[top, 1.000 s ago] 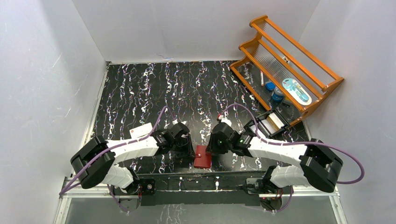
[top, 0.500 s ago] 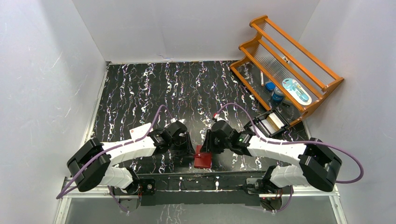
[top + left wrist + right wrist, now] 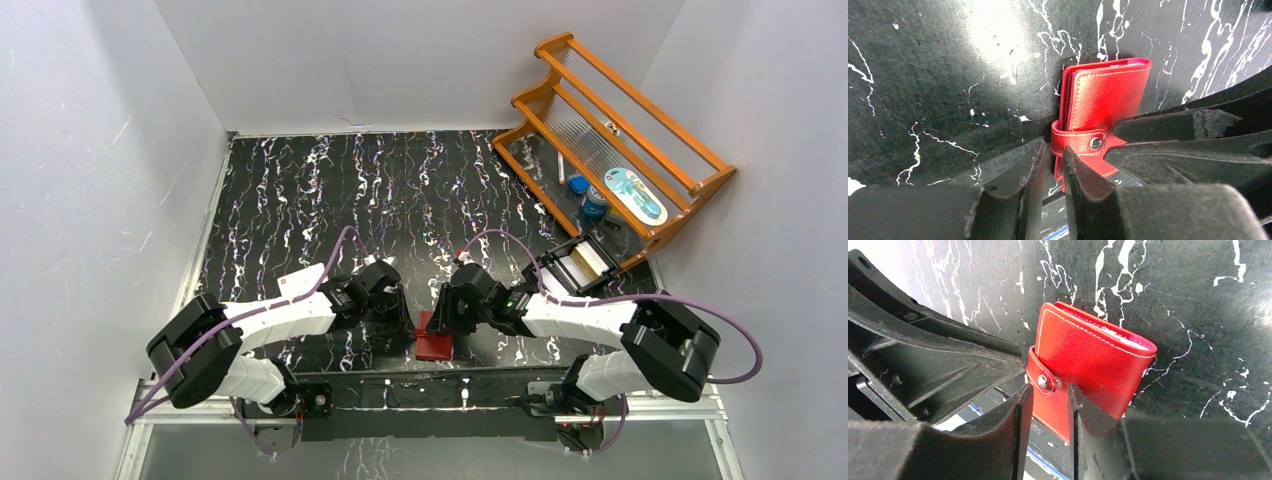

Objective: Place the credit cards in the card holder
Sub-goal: Press the snap button on the card holder.

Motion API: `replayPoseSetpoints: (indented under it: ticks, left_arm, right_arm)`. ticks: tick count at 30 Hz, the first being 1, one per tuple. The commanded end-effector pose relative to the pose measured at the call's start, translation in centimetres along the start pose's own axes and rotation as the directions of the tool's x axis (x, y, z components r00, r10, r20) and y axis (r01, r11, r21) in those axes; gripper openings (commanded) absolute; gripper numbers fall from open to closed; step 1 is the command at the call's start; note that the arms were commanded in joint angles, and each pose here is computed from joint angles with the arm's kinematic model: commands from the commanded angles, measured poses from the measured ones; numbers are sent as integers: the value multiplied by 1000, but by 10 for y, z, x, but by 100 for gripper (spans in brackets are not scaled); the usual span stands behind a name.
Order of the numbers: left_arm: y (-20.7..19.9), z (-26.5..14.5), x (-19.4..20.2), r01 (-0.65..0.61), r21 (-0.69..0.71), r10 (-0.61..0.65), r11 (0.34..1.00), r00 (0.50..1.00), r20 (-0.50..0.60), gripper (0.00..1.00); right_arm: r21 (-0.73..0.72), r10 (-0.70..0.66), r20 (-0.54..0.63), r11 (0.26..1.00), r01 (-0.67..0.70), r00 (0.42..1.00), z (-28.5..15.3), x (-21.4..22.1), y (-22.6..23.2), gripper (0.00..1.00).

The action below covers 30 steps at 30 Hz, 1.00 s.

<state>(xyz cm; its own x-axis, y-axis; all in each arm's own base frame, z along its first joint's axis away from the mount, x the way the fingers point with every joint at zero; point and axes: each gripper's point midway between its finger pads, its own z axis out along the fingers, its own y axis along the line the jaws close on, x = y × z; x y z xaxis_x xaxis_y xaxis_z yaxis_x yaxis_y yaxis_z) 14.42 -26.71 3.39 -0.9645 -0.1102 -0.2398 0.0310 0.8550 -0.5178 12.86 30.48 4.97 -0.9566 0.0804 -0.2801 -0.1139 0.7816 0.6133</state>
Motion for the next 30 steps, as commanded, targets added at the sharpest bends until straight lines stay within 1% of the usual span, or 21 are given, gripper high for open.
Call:
replayPoseSetpoints:
  ticks: [1, 7, 11, 21, 23, 28, 30]
  left_arm:
    - [1, 0, -7, -13, -22, 14, 1000, 1000, 18, 18]
    - [-1, 2, -8, -21, -18, 21, 1000, 1000, 13, 18]
    - [3, 7, -6, -25, -40, 25, 999, 1000, -1, 18]
    - [0, 9, -8, -37, -44, 37, 998, 999, -7, 18]
    - [0, 9, -9, -38, -45, 38, 998, 999, -7, 18]
    - [-2, 6, -10, -38, -42, 38, 998, 999, -3, 17]
    - [-5, 3, -12, -39, -39, 39, 998, 999, 4, 18]
  right_arm:
    - [-50, 27, 14, 998, -26, 1000, 6, -5, 11, 40]
    - [-73, 41, 3, 996, -41, 999, 11, -2, 12, 39]
    - [-75, 43, 8, 996, -43, 999, 11, -1, 11, 35]
    - [-108, 49, 27, 993, -46, 998, 5, -5, 18, 26]
    - [-104, 46, 29, 994, -43, 999, 5, -5, 17, 21]
    - [-50, 24, 30, 998, -23, 999, 4, -5, 7, 1]
    - [-42, 14, 30, 999, -12, 999, 2, -5, 6, 0]
